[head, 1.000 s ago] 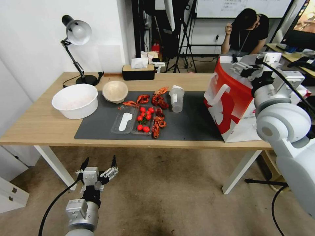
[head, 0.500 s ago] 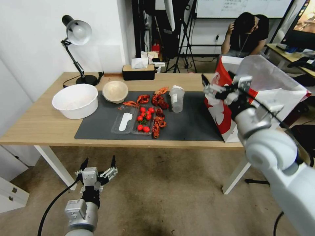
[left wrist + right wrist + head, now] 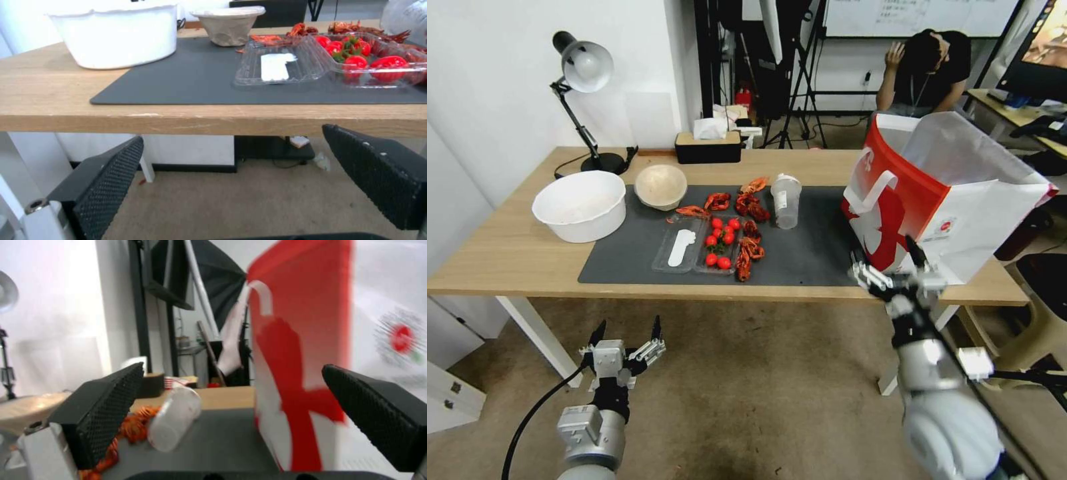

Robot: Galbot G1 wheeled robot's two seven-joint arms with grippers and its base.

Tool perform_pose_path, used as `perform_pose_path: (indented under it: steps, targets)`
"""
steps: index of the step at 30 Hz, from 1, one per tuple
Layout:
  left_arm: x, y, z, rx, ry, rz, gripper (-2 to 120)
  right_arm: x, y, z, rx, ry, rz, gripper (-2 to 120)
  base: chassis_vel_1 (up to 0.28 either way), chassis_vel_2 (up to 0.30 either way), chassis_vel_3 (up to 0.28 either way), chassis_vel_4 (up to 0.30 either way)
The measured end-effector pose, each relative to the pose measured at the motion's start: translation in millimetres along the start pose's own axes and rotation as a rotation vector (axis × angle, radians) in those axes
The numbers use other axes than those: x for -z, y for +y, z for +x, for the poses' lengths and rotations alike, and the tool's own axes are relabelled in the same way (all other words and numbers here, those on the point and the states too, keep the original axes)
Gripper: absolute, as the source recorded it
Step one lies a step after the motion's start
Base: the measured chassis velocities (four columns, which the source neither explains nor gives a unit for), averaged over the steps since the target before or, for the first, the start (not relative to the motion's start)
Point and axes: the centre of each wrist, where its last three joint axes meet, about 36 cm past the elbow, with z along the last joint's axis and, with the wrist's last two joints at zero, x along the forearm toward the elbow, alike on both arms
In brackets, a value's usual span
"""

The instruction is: Pick up the trash from the table and place it into the takeout bag.

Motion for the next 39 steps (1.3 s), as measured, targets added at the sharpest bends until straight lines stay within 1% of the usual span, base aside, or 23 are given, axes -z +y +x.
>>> perform_pose_path:
  steps: [1,4,11,23,29,39]
  targets:
    - [0.0,0.0,0,0.000,0.000,0.000,100,0,0,0,0.000,0.000,0.000,100,0.000,0.000,0.000,0.000]
    - [-0.8,-0.3,0,-0.005,-0.002,0.000,100,-16,4,25,-0.038,0.009,-0.003,100,0.000,0.000,0.000,0.000]
    - [-0.5,1.4,0,-0.011,-0.003,-0.005,100,-31,4,47,-0.075,0.009,-0.015,100,0.000,0.000,0.000,0.000]
    - [0.3,1.2,-1,-0.012,-0.005,0.006,100,-34,4,51,-0.069,0.014,-0.016,100,0.000,0.000,0.000,0.000]
    - [0.9,1.5,0,-0.010,-0.006,0.007,100,-36,13,51,-0.041,0.031,-0.037,100,0.000,0.000,0.000,0.000]
    - [0.2,0.6,2,-0.008,-0.007,0.011,100,-36,15,48,-0.023,0.031,-0.040,100,0.000,0.000,0.000,0.000]
